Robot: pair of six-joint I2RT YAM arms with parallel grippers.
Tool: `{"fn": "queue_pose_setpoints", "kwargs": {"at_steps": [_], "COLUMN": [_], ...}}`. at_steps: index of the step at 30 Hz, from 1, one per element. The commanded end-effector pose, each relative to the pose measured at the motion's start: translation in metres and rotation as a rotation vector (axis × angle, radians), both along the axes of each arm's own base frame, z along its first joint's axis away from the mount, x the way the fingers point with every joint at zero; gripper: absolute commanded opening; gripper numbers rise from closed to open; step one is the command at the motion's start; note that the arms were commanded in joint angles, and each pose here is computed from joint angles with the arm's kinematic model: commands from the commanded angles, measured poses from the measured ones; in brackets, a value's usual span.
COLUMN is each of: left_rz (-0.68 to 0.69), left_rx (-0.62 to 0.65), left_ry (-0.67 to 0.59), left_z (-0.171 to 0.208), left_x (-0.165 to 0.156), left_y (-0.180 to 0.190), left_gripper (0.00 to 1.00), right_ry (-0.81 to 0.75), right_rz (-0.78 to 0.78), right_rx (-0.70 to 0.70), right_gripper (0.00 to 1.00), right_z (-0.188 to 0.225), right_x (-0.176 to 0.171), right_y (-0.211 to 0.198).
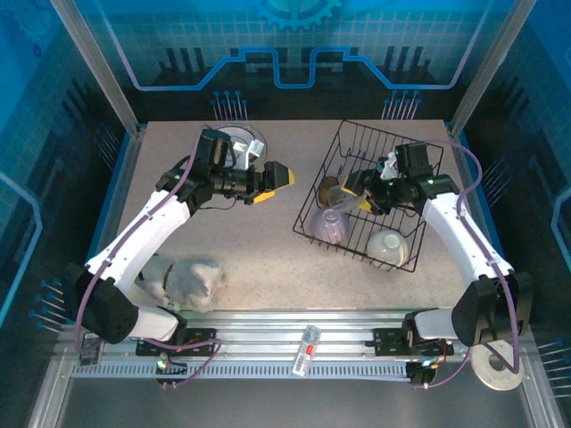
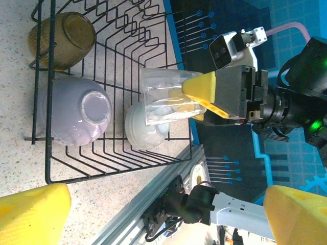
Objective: Unload the mixed dishes from the dish rack
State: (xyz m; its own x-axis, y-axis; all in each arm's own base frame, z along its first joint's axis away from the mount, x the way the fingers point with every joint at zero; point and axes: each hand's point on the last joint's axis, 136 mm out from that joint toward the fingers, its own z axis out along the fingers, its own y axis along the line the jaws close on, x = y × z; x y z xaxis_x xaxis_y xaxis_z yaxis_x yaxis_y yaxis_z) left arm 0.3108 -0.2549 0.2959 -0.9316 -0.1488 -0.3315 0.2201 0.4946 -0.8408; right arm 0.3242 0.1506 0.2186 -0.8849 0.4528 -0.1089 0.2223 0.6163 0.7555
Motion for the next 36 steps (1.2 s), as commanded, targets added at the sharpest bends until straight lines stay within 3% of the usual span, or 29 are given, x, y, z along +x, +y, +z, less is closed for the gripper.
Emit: {"fn": "queue_pose_setpoints", "kwargs": {"at_steps": [1,6,14,28,36], "left_rz": [-0.076,-0.159,-0.276,-0.342,-0.412], "left_rx": [-0.028,-0.033,-0.143,-0.243,-0.320], "left_ry": [-0.021,-0.044,-0.064,-0.140,-0.146], "left_z": [-0.003,-0.010,-0.002,0.013,0.035], "left_x": [-0.005,-0.005,-0.007,0.009,-0.001], "left_y": [-0.013,-0.025,-0.056,-0.090,-0.107], "left_gripper": [0.96,0.93,0.91,0.90,0.84], "right_ry": [-0.019,-0.023,-0.027,-0.040,-0.060], "right_rz": [0.001,0.010,0.021,0.023,0.014], "right_rx": [0.073,0.123,0.254,0.431,0.460], "right_gripper": [0.16,0.16,0.17,0.17,0.17], "right_z": [0.015,0.026,0.047,0.072,0.079], "right_x": [-0.002,-0.007,-0.015,-0.029,-0.030], "right_y": [0.004,0.009,0.020,0.032,0.032]}}
